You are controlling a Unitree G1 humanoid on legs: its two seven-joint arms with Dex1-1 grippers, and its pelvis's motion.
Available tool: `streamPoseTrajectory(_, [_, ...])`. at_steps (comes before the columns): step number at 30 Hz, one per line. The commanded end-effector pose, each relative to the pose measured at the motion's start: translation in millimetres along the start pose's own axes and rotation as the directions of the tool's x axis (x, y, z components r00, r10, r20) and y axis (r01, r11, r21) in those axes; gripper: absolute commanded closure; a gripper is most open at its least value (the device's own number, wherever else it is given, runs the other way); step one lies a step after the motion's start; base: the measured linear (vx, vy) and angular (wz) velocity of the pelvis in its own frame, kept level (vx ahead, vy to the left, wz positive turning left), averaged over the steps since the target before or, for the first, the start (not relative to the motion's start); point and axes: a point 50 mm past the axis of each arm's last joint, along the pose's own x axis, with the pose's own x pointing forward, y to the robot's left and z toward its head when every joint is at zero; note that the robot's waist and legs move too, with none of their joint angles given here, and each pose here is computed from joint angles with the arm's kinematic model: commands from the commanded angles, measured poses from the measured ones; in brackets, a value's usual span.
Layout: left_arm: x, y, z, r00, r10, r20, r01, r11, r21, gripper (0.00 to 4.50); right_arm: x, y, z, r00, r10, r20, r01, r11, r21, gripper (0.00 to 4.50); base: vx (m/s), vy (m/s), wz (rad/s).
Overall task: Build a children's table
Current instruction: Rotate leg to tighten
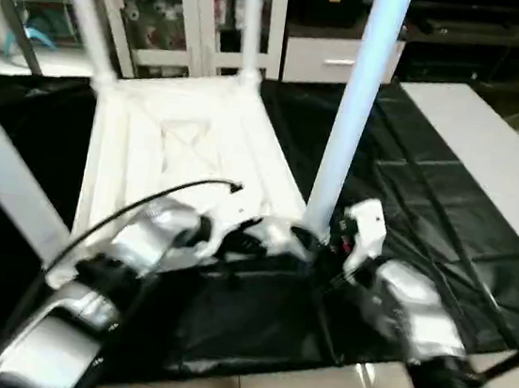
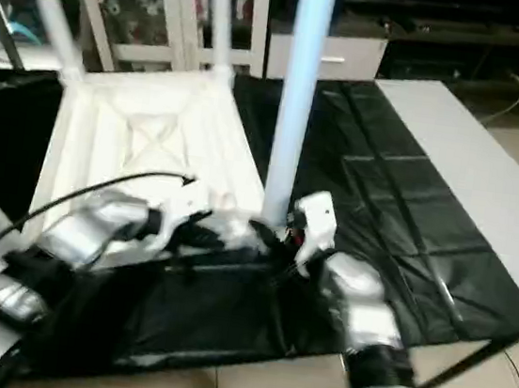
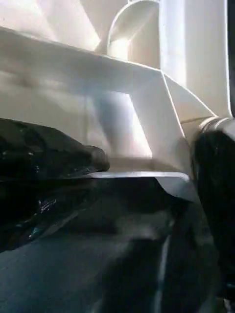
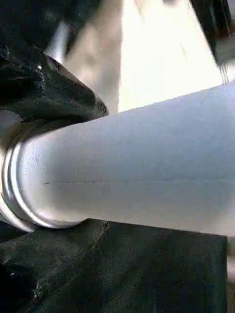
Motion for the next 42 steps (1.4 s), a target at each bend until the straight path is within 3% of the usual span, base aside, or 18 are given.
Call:
streamPoseTrajectory(1, [8.2,4.0,7.8,0.998,0.062,-0.009,-0.062,0.998,0.021,4.5,2.8,-16.4,-19.2,0.942,-0.312,-0.126,0.318,0.948,0.028,1.87,0.0,0.0,0.0])
streamPoseTrajectory(3, [9.7,6.3,10.0,0.996,0.092,-0.013,-0.092,0.995,0.026,4.5,5.4,-17.0,-19.7,0.911,-0.388,-0.138,0.394,0.919,0.017,1.87,0.0,0.0,0.0])
streamPoseTrajectory(5, [12.5,9.6,13.6,0.99,0.138,-0.01,-0.138,0.99,0.018,4.5,9.8,-16.2,-19.0,0.843,-0.518,-0.144,0.52,0.853,-0.027,1.87,0.0,0.0,0.0])
streamPoseTrajectory(7, [14.1,10.8,14.9,0.987,0.158,-0.004,-0.158,0.987,0.006,4.5,12.5,-13.6,-17.9,0.816,-0.561,-0.138,0.562,0.827,-0.036,1.87,0.0,0.0,0.0])
streamPoseTrajectory(10, [14.7,11.5,14.1,0.986,0.168,-0.003,-0.168,0.986,0.007,4.5,18.9,-6.6,-11.1,0.815,-0.572,-0.091,0.568,0.82,-0.065,1.87,0.0,0.0,0.0])
streamPoseTrajectory(14, [14.7,11.3,6.7,0.986,0.168,-0.02,-0.168,0.986,0.01,4.5,31.6,8.6,-0.2,0.87,-0.492,-0.031,0.491,0.871,-0.032,1.88,0.0,0.0,0.0])
streamPoseTrajectory(15, [14.5,11.1,5.8,0.986,0.167,-0.022,-0.167,0.986,0.011,4.5,31.8,9.1,1.6,0.877,-0.481,-0.018,0.48,0.877,-0.031,1.32,0.0,0.0,0.0])
streamPoseTrajectory(21, [13.7,10.6,4.0,0.989,0.144,-0.028,-0.143,0.989,0.029,4.5,28.3,7.2,17.5,0.893,-0.442,0.081,0.443,0.897,0.011,0.75,0.0,0.0,0.0])
streamPoseTrajectory(26, [13.6,10.1,2.5,0.993,0.118,-0.032,-0.116,0.991,0.064,4.5,11.1,0.3,18.7,0.935,-0.346,0.076,0.349,0.937,-0.028,0.71,0.0,0.0,0.0])
streamPoseTrajectory(27, [13.3,9.7,2.8,0.994,0.106,-0.028,-0.103,0.992,0.077,4.5,-1.5,4.7,14.7,0.971,-0.234,0.055,0.236,0.972,-0.026,0.71,0.0,0.0,0.0])
streamPoseTrajectory(29, [12.7,8.8,2.7,0.996,0.087,-0.022,-0.084,0.992,0.096,4.5,-19.9,13.4,10.7,0.997,-0.074,0.038,0.076,0.996,-0.039,0.71,0.0,0.0,0.0])
streamPoseTrajectory(31, [12.2,7.2,1.1,0.998,0.063,-0.021,-0.06,0.992,0.11,4.5,-36.2,18.9,9.5,0.999,0.041,0.032,-0.039,0.998,-0.057,0.71,0.0,0.0,0.0])
streamPoseTrajectory(34, [11.6,-0.2,-0.3,1.0,-0.029,0.007,0.028,0.986,0.162,4.5,-68.6,15.7,12.2,0.981,0.192,0.019,-0.189,0.976,-0.108,0.71,0.0,0.0,0.0])
streamPoseTrajectory(39, [7.4,-9.2,-1.1,0.987,-0.151,0.049,0.137,0.965,0.222,4.5,-88.7,8.3,16.4,0.971,0.237,-0.005,-0.236,0.967,-0.092,0.71,0.0,0.0,0.0])
streamPoseTrajectory(42, [5.5,-12.4,0.5,0.979,-0.184,0.092,0.158,0.957,0.242,4.5,-91.4,7.7,17.2,0.97,0.242,-0.019,-0.242,0.966,-0.094,0.71,0.0,0.0,0.0])
